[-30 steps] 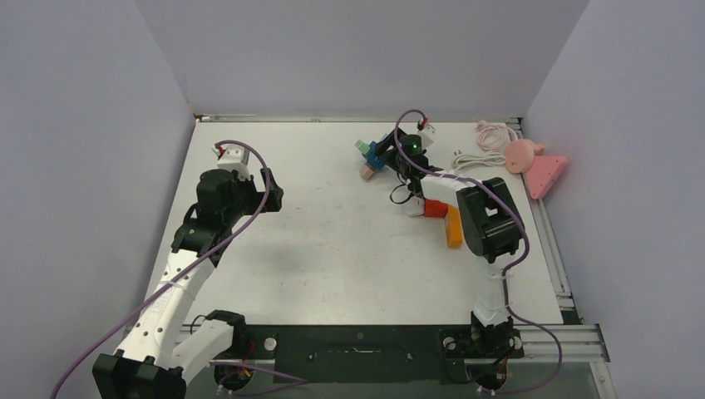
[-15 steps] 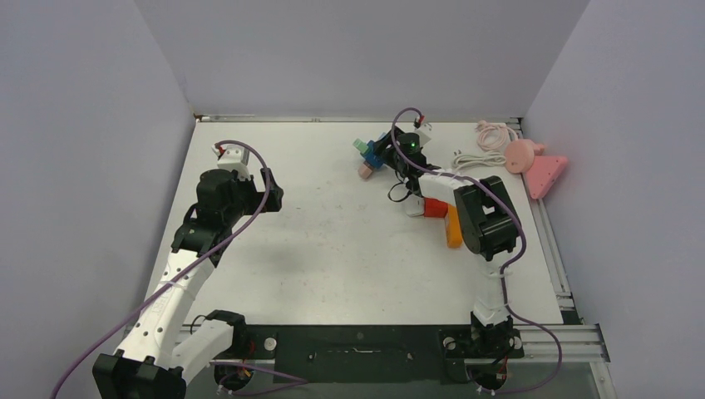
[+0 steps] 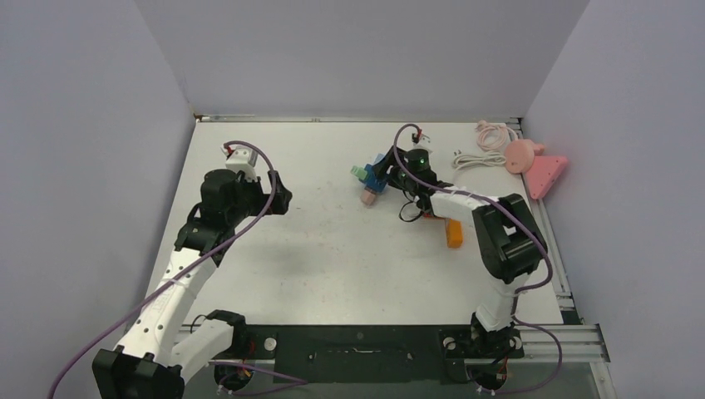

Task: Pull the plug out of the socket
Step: Move the socket to the center of the board.

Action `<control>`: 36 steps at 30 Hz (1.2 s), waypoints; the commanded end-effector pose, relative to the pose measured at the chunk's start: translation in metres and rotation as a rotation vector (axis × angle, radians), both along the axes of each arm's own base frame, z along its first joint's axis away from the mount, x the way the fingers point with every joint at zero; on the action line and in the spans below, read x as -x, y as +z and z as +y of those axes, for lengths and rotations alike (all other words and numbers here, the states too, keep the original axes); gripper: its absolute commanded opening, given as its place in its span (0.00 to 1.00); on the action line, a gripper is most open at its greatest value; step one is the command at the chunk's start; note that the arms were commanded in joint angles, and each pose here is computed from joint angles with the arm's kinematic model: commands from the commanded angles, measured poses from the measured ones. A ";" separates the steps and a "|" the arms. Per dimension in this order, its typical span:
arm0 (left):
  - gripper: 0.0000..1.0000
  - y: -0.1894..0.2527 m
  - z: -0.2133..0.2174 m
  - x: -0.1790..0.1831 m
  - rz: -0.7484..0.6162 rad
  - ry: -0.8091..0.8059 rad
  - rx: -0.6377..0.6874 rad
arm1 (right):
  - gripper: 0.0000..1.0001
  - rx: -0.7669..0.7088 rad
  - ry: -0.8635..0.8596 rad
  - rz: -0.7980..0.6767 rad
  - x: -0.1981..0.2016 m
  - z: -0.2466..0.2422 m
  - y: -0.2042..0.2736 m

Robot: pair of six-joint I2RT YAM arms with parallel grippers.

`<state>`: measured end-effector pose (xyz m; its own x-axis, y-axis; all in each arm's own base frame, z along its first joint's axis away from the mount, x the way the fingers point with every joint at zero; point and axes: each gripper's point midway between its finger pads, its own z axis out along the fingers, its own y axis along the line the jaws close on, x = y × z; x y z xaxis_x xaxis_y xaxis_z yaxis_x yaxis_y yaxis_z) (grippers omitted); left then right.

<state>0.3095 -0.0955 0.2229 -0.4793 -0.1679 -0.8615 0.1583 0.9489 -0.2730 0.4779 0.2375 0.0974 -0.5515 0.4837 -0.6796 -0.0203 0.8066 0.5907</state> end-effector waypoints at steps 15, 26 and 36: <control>0.96 -0.025 -0.167 0.033 0.100 -0.623 0.223 | 0.05 0.134 0.404 -0.288 0.126 0.015 0.066; 1.00 -0.066 -0.205 0.009 0.241 -0.679 0.305 | 0.05 0.159 0.374 -0.293 0.135 0.014 0.053; 0.87 -0.093 -0.215 0.015 0.331 -0.710 0.286 | 0.05 0.160 0.392 -0.291 0.143 0.018 0.044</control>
<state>0.2887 -0.2924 0.1115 -0.8045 0.0723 -0.5895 0.5074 0.5997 -0.6188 0.3259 0.2456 0.1009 -0.5686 0.0962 -0.8170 -0.4220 0.8184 0.3900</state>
